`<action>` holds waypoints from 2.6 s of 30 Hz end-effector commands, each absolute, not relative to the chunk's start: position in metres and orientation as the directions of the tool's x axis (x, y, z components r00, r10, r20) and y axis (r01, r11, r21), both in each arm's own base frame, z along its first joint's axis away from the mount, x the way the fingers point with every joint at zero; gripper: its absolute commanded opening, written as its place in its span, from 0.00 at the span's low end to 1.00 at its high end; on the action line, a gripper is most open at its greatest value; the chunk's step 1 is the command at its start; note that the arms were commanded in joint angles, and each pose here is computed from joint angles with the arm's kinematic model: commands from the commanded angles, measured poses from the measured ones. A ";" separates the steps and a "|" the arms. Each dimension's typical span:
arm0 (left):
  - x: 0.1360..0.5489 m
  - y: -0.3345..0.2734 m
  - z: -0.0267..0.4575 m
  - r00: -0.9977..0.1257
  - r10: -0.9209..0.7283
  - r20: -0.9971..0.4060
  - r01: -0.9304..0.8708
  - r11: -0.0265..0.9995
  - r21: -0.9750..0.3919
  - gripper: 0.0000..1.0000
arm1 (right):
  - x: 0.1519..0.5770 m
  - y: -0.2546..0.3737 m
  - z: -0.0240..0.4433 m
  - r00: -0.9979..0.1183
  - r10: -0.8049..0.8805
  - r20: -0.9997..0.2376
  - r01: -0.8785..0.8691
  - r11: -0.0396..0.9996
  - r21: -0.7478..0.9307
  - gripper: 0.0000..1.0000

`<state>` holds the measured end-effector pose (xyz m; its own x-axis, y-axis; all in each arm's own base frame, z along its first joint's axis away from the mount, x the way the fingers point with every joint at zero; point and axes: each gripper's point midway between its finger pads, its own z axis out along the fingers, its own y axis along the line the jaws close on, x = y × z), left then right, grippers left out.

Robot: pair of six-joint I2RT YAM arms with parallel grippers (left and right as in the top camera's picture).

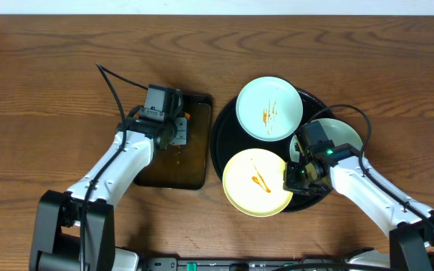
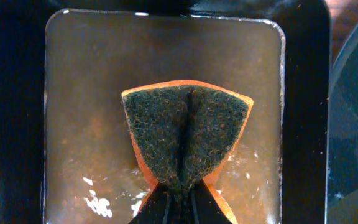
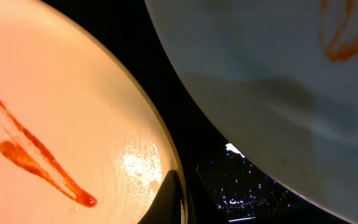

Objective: Clean dirty plates on tray and stack at the side

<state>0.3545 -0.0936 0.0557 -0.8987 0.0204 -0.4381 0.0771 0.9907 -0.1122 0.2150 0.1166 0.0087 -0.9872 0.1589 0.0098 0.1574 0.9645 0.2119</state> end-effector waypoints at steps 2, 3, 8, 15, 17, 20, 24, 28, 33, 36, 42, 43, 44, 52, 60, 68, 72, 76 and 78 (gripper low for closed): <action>0.362 -0.097 0.068 -0.879 0.008 -0.477 0.079 0.988 -0.130 0.07 | 0.219 0.114 0.008 -0.987 0.160 -0.008 0.156 0.970 0.188 0.01; 0.365 -0.098 0.072 -0.870 0.006 -0.494 0.082 0.988 -0.133 0.07 | 0.219 0.114 0.008 -0.987 0.160 -0.008 0.156 0.970 0.188 0.01; 0.383 -0.103 0.102 -0.798 -0.013 -0.603 0.101 0.983 -0.154 0.07 | 0.219 0.114 0.008 -0.987 0.160 -0.008 0.156 0.970 0.188 0.01; 0.406 -0.108 0.159 -0.647 -0.050 -0.761 0.138 0.974 -0.182 0.08 | 0.219 0.114 0.008 -0.987 0.160 -0.008 0.156 0.970 0.188 0.01; 0.407 -0.109 0.170 -0.622 -0.057 -0.781 0.144 0.972 -0.185 0.08 | 0.219 0.114 0.008 -0.987 0.160 -0.008 0.156 0.970 0.188 0.01; 0.407 -0.109 0.184 -0.590 -0.065 -0.805 0.152 0.970 -0.189 0.08 | 0.219 0.114 0.008 -0.987 0.160 -0.009 0.156 0.970 0.188 0.01; 0.402 -0.108 0.209 -0.539 -0.078 -0.839 0.163 0.967 -0.195 0.08 | 0.219 0.114 0.008 -0.987 0.160 -0.009 0.156 0.970 0.188 0.01; 0.399 -0.107 0.231 -0.488 -0.091 -0.868 0.175 0.964 -0.199 0.08 | 0.219 0.114 0.008 -0.987 0.160 -0.008 0.156 0.970 0.188 0.01; 0.394 -0.106 0.255 -0.427 -0.106 -0.898 0.189 0.961 -0.204 0.08 | 0.219 0.114 0.008 -0.987 0.160 -0.008 0.156 0.970 0.188 0.01; 0.392 -0.105 0.267 -0.395 -0.114 -0.912 0.196 0.959 -0.205 0.08 | 0.219 0.114 0.008 -0.987 0.160 -0.008 0.156 0.970 0.188 0.01; 0.390 -0.104 0.286 -0.340 -0.129 -0.932 0.209 0.956 -0.208 0.08 | 0.219 0.114 0.008 -0.987 0.160 -0.008 0.156 0.970 0.188 0.01; 0.390 -0.105 0.288 -0.334 -0.130 -0.933 0.210 0.955 -0.208 0.08 | 0.219 0.114 0.008 -0.987 0.160 -0.008 0.156 0.970 0.188 0.01; 0.390 -0.104 0.290 -0.330 -0.131 -0.935 0.211 0.955 -0.208 0.08 | 0.219 0.114 0.008 -0.987 0.160 -0.008 0.156 0.970 0.188 0.01; 0.389 -0.104 0.294 -0.316 -0.135 -0.939 0.214 0.954 -0.209 0.08 | 0.219 0.114 0.008 -0.987 0.160 -0.008 0.156 0.970 0.188 0.01; 0.390 -0.105 0.295 -0.313 -0.135 -0.940 0.215 0.954 -0.209 0.08 | 0.219 0.114 0.008 -0.987 0.160 -0.008 0.156 0.970 0.188 0.01; 0.390 -0.105 0.296 -0.310 -0.136 -0.941 0.216 0.954 -0.209 0.08 | 0.219 0.114 0.008 -0.987 0.160 -0.008 0.156 0.970 0.188 0.01; 0.390 -0.105 0.296 -0.310 -0.136 -0.941 0.216 0.954 -0.209 0.08 | 0.219 0.114 0.008 -0.987 0.160 -0.009 0.156 0.970 0.188 0.01; 0.390 -0.105 0.296 -0.310 -0.136 -0.941 0.216 0.954 -0.209 0.07 | 0.219 0.114 0.008 -0.987 0.160 -0.008 0.156 0.970 0.188 0.01; 0.390 -0.105 0.295 -0.313 -0.136 -0.940 0.215 0.954 -0.209 0.08 | 0.219 0.114 0.008 -0.987 0.160 -0.008 0.156 0.970 0.188 0.01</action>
